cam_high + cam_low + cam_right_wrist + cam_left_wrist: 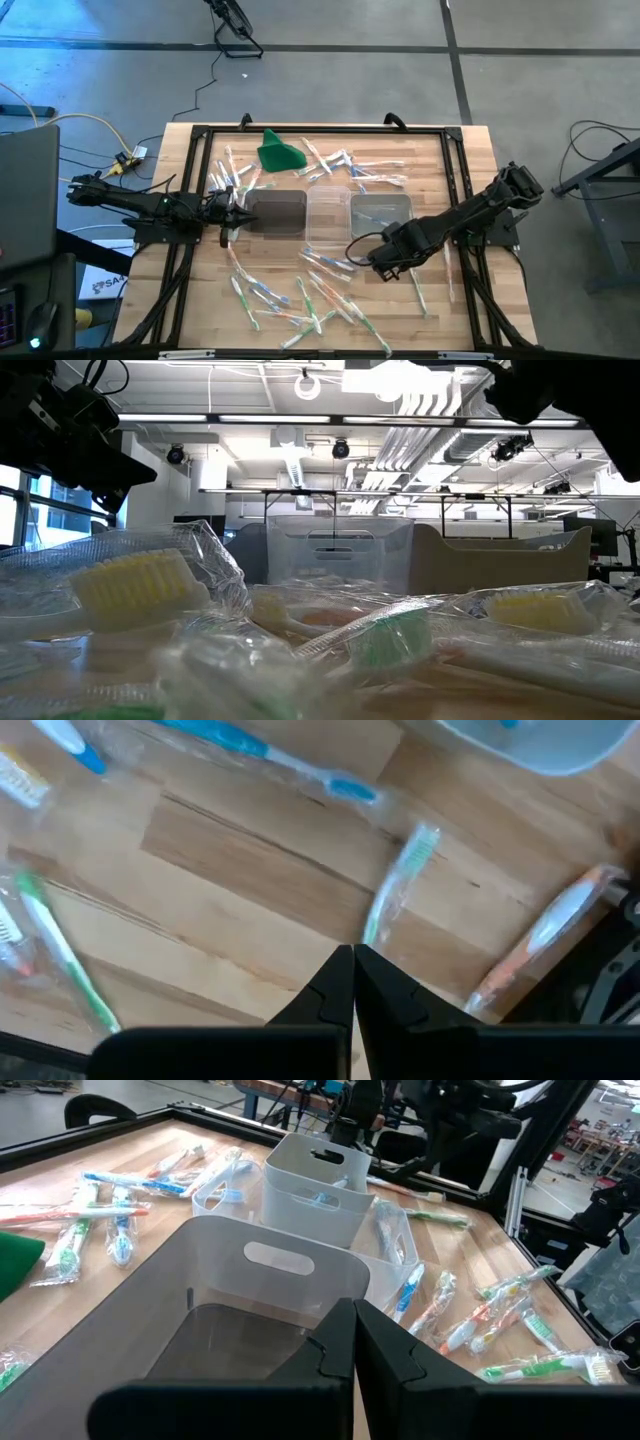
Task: Pick & Place Toothbrushes
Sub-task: Put the green toothbrush into the black bin
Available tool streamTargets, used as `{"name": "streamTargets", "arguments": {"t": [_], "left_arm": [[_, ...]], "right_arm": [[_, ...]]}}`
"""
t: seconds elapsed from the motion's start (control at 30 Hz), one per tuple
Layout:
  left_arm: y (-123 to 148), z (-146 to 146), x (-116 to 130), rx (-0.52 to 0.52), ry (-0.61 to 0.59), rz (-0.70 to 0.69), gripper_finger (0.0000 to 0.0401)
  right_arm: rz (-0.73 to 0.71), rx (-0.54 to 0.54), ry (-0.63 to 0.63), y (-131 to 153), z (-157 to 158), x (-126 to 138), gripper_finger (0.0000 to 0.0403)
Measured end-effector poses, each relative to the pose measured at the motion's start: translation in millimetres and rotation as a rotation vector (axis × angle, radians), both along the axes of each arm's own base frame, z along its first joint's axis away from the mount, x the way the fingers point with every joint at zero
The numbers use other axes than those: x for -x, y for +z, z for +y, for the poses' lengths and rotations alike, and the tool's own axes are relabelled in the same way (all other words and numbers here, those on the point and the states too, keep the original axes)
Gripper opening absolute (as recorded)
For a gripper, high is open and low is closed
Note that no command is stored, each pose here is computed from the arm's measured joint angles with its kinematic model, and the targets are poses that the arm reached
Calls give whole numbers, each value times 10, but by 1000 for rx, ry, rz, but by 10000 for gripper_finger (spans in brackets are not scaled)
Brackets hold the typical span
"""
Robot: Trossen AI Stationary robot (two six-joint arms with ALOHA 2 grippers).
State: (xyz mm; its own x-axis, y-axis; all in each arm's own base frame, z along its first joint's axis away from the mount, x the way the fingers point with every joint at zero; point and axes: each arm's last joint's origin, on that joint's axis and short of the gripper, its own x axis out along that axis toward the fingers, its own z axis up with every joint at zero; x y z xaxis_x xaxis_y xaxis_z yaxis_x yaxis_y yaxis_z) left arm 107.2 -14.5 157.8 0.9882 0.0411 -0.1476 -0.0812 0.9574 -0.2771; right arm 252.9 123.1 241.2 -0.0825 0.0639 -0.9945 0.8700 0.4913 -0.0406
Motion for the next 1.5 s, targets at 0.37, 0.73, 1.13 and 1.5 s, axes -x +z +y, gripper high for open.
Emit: {"name": "streamTargets", "arguments": {"t": [0.37,0.73,1.13,1.5], "left_arm": [[-1,0,0,0,0,1,0],[-2,0,0,-1,0,2,0],[-3,0,1,-1,0,3,0],[-3,0,1,-1,0,4,0]], "right_arm": [[47,50,-128,3,144,128,3],[-60,111,-191,-57,253,137,3],[17,35,-149,-320,222,242,3],[-45,-7,-118,-342,63,453,3]]}}
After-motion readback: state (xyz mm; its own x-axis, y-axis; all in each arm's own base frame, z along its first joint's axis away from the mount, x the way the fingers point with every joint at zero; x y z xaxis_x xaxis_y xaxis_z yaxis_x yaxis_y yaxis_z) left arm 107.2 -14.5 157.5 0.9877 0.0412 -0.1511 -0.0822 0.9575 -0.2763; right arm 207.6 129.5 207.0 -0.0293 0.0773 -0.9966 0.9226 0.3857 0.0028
